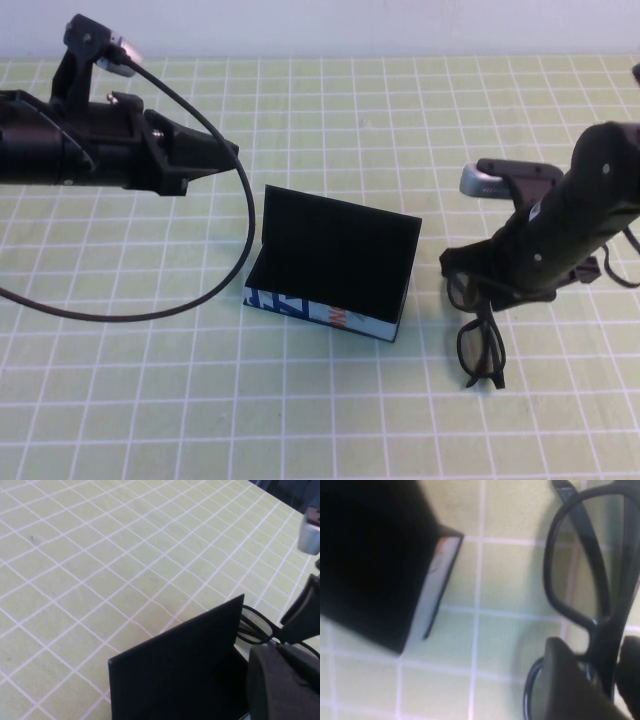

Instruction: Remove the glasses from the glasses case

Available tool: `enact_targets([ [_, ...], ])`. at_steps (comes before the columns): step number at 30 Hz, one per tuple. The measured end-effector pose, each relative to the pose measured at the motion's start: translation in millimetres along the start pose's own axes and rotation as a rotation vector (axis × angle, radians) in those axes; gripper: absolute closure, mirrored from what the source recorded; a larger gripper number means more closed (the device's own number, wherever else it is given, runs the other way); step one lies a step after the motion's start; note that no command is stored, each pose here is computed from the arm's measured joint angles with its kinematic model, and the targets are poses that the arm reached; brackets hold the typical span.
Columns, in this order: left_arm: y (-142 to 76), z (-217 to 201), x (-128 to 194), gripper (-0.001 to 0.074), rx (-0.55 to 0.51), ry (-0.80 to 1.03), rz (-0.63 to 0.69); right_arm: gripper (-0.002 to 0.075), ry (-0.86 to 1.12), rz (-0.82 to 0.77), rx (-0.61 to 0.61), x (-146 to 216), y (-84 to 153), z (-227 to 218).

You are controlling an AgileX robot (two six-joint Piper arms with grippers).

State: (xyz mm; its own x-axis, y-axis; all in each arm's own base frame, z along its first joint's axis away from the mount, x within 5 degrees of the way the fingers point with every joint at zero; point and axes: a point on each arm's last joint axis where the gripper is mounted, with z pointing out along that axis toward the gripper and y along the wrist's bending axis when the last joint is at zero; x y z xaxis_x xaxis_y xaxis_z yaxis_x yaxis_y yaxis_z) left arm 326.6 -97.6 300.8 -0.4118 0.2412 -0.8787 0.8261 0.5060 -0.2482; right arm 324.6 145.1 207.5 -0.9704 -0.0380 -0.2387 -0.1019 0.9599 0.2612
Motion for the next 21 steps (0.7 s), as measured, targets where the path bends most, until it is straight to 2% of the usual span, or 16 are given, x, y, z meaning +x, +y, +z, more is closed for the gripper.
enact_targets([
  [6,0,-2,-1,0.0739,-0.022,-0.002,-0.055,0.0516,-0.002,-0.04,-0.009,10,7,-51],
  [10,-11,-13,-2,0.0739,-0.069,-0.006,-0.062,0.0617,0.014,-0.075,-0.014,34,10,-92],
  [14,-41,-38,-10,0.0739,-0.108,-0.075,-0.026,0.0715,-0.051,-0.128,-0.044,84,10,-134],
  [17,-69,-60,-7,0.0739,-0.16,-0.127,0.015,0.0734,-0.141,-0.148,-0.091,133,1,-165],
  [21,-109,-90,10,0.0739,-0.244,-0.206,0.062,0.0741,-0.235,-0.149,-0.145,196,-20,-182],
])
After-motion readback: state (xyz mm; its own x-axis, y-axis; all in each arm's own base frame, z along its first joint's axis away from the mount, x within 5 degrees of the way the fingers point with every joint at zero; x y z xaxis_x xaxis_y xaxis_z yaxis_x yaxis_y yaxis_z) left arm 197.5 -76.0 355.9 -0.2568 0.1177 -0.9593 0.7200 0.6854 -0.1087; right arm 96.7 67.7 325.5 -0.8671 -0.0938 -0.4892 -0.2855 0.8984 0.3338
